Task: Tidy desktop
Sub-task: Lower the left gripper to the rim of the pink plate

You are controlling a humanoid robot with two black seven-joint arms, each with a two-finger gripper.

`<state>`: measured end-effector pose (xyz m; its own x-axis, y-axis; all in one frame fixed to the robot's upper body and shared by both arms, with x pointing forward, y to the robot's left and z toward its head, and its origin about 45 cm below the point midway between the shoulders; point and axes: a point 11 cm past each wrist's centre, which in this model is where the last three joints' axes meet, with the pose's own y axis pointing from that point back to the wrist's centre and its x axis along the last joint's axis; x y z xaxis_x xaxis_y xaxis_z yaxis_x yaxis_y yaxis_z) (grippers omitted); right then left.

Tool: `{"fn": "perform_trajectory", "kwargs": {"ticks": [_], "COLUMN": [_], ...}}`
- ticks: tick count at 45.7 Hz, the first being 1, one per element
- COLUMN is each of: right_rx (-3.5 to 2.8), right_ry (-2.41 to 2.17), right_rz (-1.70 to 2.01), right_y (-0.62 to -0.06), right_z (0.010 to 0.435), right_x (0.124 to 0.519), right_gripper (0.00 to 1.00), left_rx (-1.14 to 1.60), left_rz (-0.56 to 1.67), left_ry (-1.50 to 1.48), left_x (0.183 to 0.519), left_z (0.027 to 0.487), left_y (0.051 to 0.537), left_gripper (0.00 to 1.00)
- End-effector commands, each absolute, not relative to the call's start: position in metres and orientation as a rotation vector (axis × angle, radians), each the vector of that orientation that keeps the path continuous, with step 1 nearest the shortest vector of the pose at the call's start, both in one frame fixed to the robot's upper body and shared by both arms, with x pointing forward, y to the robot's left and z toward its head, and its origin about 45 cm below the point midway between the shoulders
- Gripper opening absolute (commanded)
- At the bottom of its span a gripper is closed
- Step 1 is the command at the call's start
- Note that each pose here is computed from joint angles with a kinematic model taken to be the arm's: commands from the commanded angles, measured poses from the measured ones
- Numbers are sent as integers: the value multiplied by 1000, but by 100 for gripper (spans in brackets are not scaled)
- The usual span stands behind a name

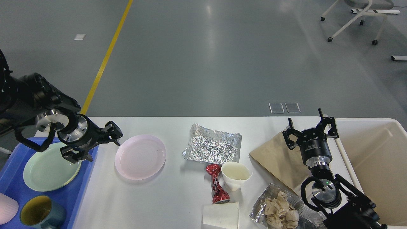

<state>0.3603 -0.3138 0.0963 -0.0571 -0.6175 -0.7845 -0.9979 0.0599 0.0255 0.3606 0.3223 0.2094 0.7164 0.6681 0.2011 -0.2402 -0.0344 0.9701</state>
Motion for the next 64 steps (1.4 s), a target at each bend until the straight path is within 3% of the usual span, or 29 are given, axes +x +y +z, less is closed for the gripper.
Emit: {"fn": "perform_trajectory", "kwargs": {"ticks": [1,15,30,47,55,64], "right_rx": [-1619,-1620,-1620,-1619,-1619,-1621], "right_ry": [1743,1741,1741,1740,1740,1740], "right_rz": [812,811,812,812,812,813], "right_y": [-314,-314,-314,-313,-313,-313], "right_z": [96,96,96,96,96,96], "right_x": [360,360,360,360,360,360], "right_gripper": [100,100,100,100,100,100], "left_rx": [1388,1360,1280,1278,1277,1303], "left_rz": [832,889,960,1043,1032,995], "left_ry": [447,520,554,521,524,483], "left_x": [354,335,340,346,345,345], "left_z": [182,115,84,78,75,75], "left_y": [326,333,331,340,337,339], "left_gripper": [92,93,92,88,77,73]}}
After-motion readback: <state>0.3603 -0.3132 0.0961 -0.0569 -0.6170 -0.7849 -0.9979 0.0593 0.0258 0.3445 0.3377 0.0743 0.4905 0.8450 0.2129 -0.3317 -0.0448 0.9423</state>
